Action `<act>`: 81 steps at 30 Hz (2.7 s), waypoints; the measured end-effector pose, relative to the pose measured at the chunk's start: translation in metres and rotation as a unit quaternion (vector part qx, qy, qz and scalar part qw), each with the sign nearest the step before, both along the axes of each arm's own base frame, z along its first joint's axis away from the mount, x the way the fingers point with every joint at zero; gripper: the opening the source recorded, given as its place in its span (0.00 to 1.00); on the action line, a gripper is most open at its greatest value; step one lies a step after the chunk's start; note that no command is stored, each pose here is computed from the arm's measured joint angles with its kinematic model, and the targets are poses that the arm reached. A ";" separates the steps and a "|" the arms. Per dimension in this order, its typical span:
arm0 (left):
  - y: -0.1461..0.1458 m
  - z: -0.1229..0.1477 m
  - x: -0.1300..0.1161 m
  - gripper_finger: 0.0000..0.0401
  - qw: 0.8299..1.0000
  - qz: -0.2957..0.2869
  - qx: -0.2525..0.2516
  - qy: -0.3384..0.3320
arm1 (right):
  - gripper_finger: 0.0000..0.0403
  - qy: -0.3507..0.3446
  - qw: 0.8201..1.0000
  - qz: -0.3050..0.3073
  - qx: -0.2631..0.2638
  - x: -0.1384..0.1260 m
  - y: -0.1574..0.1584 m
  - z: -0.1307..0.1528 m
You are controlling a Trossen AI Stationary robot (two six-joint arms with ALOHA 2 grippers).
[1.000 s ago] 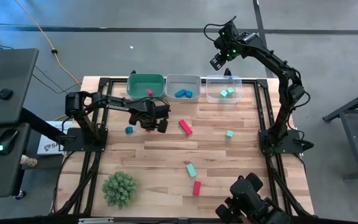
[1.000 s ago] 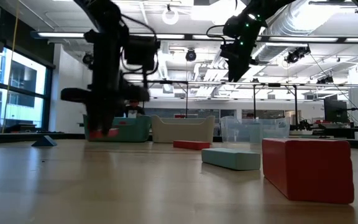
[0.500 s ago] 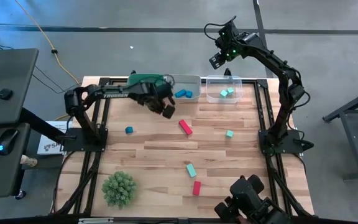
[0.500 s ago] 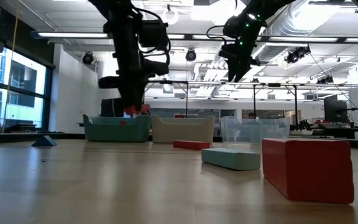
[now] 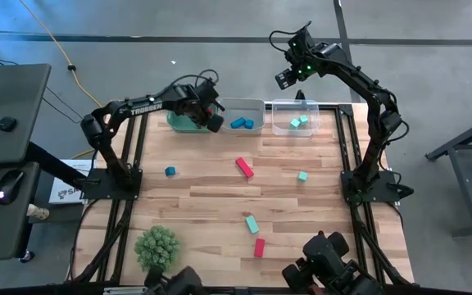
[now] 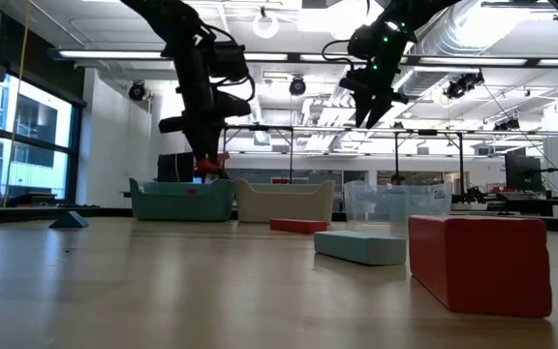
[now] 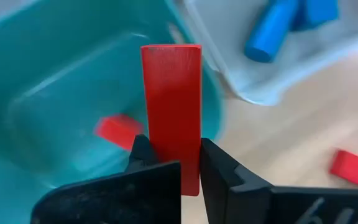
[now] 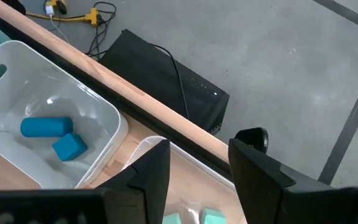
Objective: Sort & place blocks by color
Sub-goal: Put the red block into the green bin, then put the light blue block into the transparent bin
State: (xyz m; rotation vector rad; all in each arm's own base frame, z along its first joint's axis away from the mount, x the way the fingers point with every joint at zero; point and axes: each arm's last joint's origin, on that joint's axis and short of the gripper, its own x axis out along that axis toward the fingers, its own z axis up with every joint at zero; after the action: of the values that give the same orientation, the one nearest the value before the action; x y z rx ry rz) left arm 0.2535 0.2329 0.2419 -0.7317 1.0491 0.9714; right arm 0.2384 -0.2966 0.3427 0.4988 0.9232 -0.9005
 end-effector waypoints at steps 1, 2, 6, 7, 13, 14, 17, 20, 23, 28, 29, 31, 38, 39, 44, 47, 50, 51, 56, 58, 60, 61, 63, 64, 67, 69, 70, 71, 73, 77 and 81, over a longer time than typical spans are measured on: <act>0.004 0.000 -0.003 0.00 1.000 0.006 0.002 0.003 | 0.38 -0.001 1.000 -0.002 0.001 0.000 0.000 0.000; 0.007 0.000 -0.007 0.00 1.000 0.011 0.004 0.005 | 0.38 -0.002 1.000 -0.004 0.001 0.000 0.000 0.000; 0.018 0.000 -0.018 0.00 0.999 0.030 0.006 0.008 | 0.38 -0.008 1.000 -0.016 0.005 0.000 0.000 0.000; 0.021 0.000 -0.021 0.00 0.999 0.035 0.006 0.008 | 0.38 -0.010 1.000 -0.019 0.006 0.000 0.000 0.000; 0.031 0.000 -0.033 0.00 0.998 0.058 0.002 0.011 | 0.38 -0.016 0.999 -0.032 0.011 0.000 0.000 0.000; 0.032 0.000 -0.035 0.00 0.998 0.061 0.001 0.012 | 0.38 -0.017 0.999 -0.032 0.011 0.000 0.000 0.000; 0.033 -0.002 -0.039 0.00 0.997 0.067 -0.009 0.022 | 0.38 -0.017 0.999 -0.032 0.011 0.000 0.000 0.000; 0.033 -0.009 -0.041 0.00 0.996 0.069 -0.024 0.041 | 0.38 -0.016 0.999 -0.031 0.010 0.000 0.000 0.000; 0.035 -0.018 -0.039 0.00 0.995 0.069 -0.036 0.054 | 0.38 -0.016 0.999 -0.032 0.011 0.000 0.000 0.000; 0.039 -0.031 -0.036 0.00 0.994 0.071 -0.050 0.069 | 0.38 -0.016 0.999 -0.031 0.011 0.000 0.000 0.000; 0.039 -0.033 -0.036 0.00 0.993 0.073 -0.052 0.072 | 0.38 -0.016 0.999 -0.031 0.010 0.000 0.000 0.000; 0.041 -0.037 -0.036 0.00 0.993 0.075 -0.053 0.080 | 0.38 -0.016 0.999 -0.031 0.010 0.000 0.000 0.000; 0.043 -0.043 -0.035 0.00 0.991 0.078 -0.061 0.086 | 0.38 -0.014 0.999 -0.028 0.009 0.000 0.000 0.000; 0.043 -0.043 -0.035 0.00 0.991 0.078 -0.060 0.087 | 0.38 -0.014 0.999 -0.028 0.009 0.000 0.000 0.000; 0.043 -0.043 -0.035 0.03 0.991 0.078 -0.059 0.088 | 0.38 -0.014 0.999 -0.027 0.009 0.000 0.000 0.000; 0.043 -0.043 -0.035 0.07 0.991 0.077 -0.059 0.089 | 0.38 -0.020 0.999 -0.038 0.014 0.000 0.000 0.000; 0.043 -0.043 -0.035 0.10 0.992 0.070 -0.060 0.089 | 0.38 -0.017 0.999 -0.040 0.023 0.000 0.001 -0.001; 0.043 -0.043 -0.035 0.12 0.992 0.069 -0.060 0.090 | 0.38 -0.015 0.999 -0.039 0.027 0.000 0.003 -0.002; 0.043 -0.044 -0.035 0.17 0.992 0.068 -0.060 0.090 | 0.38 -0.007 0.998 -0.015 0.055 0.007 0.014 -0.004; 0.043 -0.044 -0.035 0.18 0.992 0.068 -0.060 0.090 | 0.38 -0.002 0.998 -0.001 0.065 0.012 0.021 -0.005; 0.043 -0.044 -0.035 0.18 0.992 0.068 -0.060 0.090 | 0.38 0.006 0.997 0.012 0.072 0.018 0.029 -0.006; 0.043 -0.044 -0.035 0.19 0.992 0.068 -0.060 0.090 | 0.38 0.011 0.997 0.018 0.077 0.020 0.033 -0.006; 0.043 -0.044 -0.035 0.19 0.992 0.067 -0.060 0.090 | 0.38 0.024 0.995 0.030 0.089 0.025 0.042 -0.008; 0.043 -0.044 -0.035 0.19 0.992 0.065 -0.060 0.090 | 0.38 0.031 0.994 0.037 0.094 0.027 0.046 -0.008; 0.043 -0.044 -0.035 0.19 0.992 0.060 -0.060 0.091 | 0.38 0.046 0.991 0.053 0.110 0.035 0.061 -0.010; 0.043 -0.044 -0.035 0.19 0.992 0.060 -0.060 0.091 | 0.38 0.053 0.990 0.057 0.121 0.040 0.071 -0.011; 0.043 -0.043 -0.035 0.19 0.992 0.060 -0.060 0.090 | 0.38 0.056 0.989 0.060 0.126 0.043 0.075 -0.011; 0.043 -0.043 -0.035 0.19 0.992 0.059 -0.060 0.089 | 0.38 0.060 0.988 0.062 0.131 0.046 0.081 -0.011; 0.042 -0.040 -0.035 0.19 0.993 0.045 -0.058 0.088 | 0.38 0.068 0.985 0.067 0.141 0.051 0.092 -0.012; 0.038 -0.029 -0.037 0.19 0.996 0.021 -0.051 0.073 | 0.38 0.100 0.980 0.087 0.149 0.059 0.115 -0.013; 0.035 -0.020 -0.038 0.19 0.997 0.001 -0.044 0.061 | 0.38 0.149 0.974 0.099 0.137 0.066 0.140 -0.014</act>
State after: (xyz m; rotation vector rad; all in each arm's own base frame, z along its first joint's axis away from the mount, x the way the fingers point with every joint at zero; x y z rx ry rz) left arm 0.2150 0.2680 0.2221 -0.7528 1.2044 0.9865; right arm 0.3044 -0.1570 0.3286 0.5026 1.3585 -0.6778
